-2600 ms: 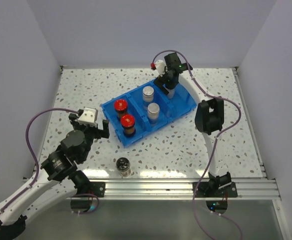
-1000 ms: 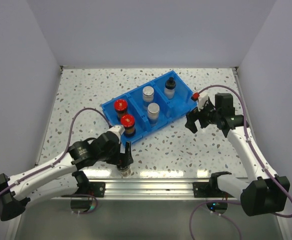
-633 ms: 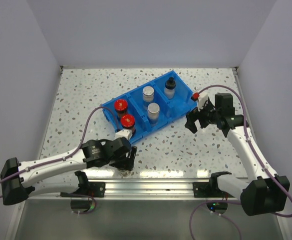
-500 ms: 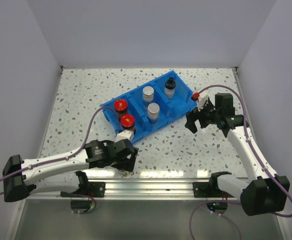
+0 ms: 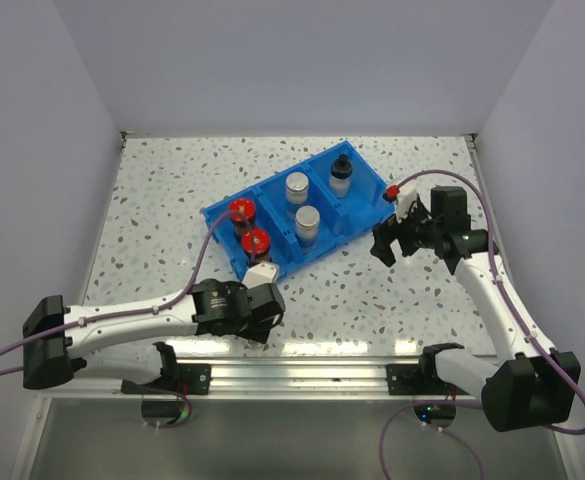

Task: Organize the condiment bottles

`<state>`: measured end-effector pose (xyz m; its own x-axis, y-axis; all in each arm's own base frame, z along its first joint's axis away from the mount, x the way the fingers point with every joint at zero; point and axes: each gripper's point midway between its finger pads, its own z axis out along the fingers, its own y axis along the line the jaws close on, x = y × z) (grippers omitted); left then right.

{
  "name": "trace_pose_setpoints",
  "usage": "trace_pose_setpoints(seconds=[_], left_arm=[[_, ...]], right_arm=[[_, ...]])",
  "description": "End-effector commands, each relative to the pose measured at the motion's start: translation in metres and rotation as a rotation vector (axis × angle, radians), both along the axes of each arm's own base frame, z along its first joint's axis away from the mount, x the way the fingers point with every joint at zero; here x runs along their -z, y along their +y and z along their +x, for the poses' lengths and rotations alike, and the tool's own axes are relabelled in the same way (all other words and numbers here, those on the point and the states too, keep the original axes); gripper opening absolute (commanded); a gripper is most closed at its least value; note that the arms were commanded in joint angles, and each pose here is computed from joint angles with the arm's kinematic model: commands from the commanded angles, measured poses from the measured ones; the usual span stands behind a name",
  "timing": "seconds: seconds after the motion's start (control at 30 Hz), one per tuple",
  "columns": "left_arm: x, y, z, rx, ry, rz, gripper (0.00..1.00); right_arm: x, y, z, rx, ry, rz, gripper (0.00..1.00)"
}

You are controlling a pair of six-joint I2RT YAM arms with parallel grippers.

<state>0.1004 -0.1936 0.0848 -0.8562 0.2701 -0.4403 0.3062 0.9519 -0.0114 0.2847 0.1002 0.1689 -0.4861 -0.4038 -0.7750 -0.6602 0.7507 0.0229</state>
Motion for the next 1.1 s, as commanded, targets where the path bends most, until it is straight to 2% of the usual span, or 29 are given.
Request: trace_pose_setpoints(seconds=[0.0,0.17,0.23,0.27,0.3,0.37,0.4,0.47,0.5,0.53,0.57,0.6,0.63,0.67,0.7,0.77,0.9,1.07], left_arm=[[-0.042,-0.034,0.022,0.011,-0.113,-0.120,0.22],[-0.086,-0.088,0.034,0.145,-0.170,-0.261,0.12],[-0.119,-0.111,0.044,0.180,-0.217,-0.320,0.09],[-0.118,-0.120,0.050,0.212,-0.230,-0.280,0.09],[-0.145,-0.136,0.058,0.224,-0.266,-0.320,0.08],[-0.144,-0.153,0.075,0.260,-0.274,-0.263,0.07],[-0.169,-0.169,0.085,0.265,-0.303,-0.313,0.07],[-0.163,-0.184,0.115,0.271,-0.295,-0.288,0.06],[-0.186,-0.199,0.125,0.283,-0.313,-0.353,0.06],[-0.189,-0.200,0.146,0.260,-0.324,-0.356,0.06],[-0.175,-0.210,0.161,0.269,-0.314,-0.326,0.06],[-0.199,-0.220,0.174,0.265,-0.352,-0.371,0.06],[-0.202,-0.220,0.193,0.242,-0.366,-0.370,0.06],[-0.184,-0.230,0.208,0.246,-0.348,-0.346,0.06],[-0.204,-0.234,0.225,0.227,-0.390,-0.386,0.06],[-0.194,-0.251,0.246,0.225,-0.395,-0.409,0.06],[-0.200,-0.268,0.281,0.203,-0.471,-0.480,0.07],[-0.175,-0.273,0.319,0.175,-0.494,-0.496,0.08]], right_arm=[[-0.010,0.002,0.002,-0.020,-0.037,0.017,0.99],[-0.014,-0.013,0.011,0.066,-0.075,-0.030,0.99],[-0.017,-0.023,0.018,0.133,-0.096,-0.042,0.99],[-0.021,-0.038,0.024,0.209,-0.123,-0.079,0.99],[-0.022,-0.045,0.026,0.262,-0.125,-0.079,0.98],[-0.031,-0.071,0.037,0.410,-0.177,-0.112,0.99],[-0.034,-0.077,0.039,0.458,-0.183,-0.104,0.98],[-0.040,-0.087,0.041,0.509,-0.201,-0.099,0.99],[-0.042,-0.092,0.040,0.536,-0.210,-0.095,0.99],[-0.044,-0.094,0.041,0.548,-0.219,-0.091,0.98],[-0.046,-0.099,0.040,0.567,-0.225,-0.089,0.99],[-0.049,-0.100,0.040,0.576,-0.237,-0.084,0.99],[-0.050,-0.101,0.040,0.582,-0.245,-0.083,0.99],[-0.051,-0.109,0.039,0.610,-0.247,-0.085,0.99],[-0.052,-0.110,0.039,0.614,-0.254,-0.082,0.99],[-0.053,-0.113,0.039,0.620,-0.254,-0.079,0.99],[-0.052,-0.111,0.039,0.612,-0.247,-0.074,0.99],[-0.047,-0.108,0.040,0.598,-0.232,-0.069,0.99]])
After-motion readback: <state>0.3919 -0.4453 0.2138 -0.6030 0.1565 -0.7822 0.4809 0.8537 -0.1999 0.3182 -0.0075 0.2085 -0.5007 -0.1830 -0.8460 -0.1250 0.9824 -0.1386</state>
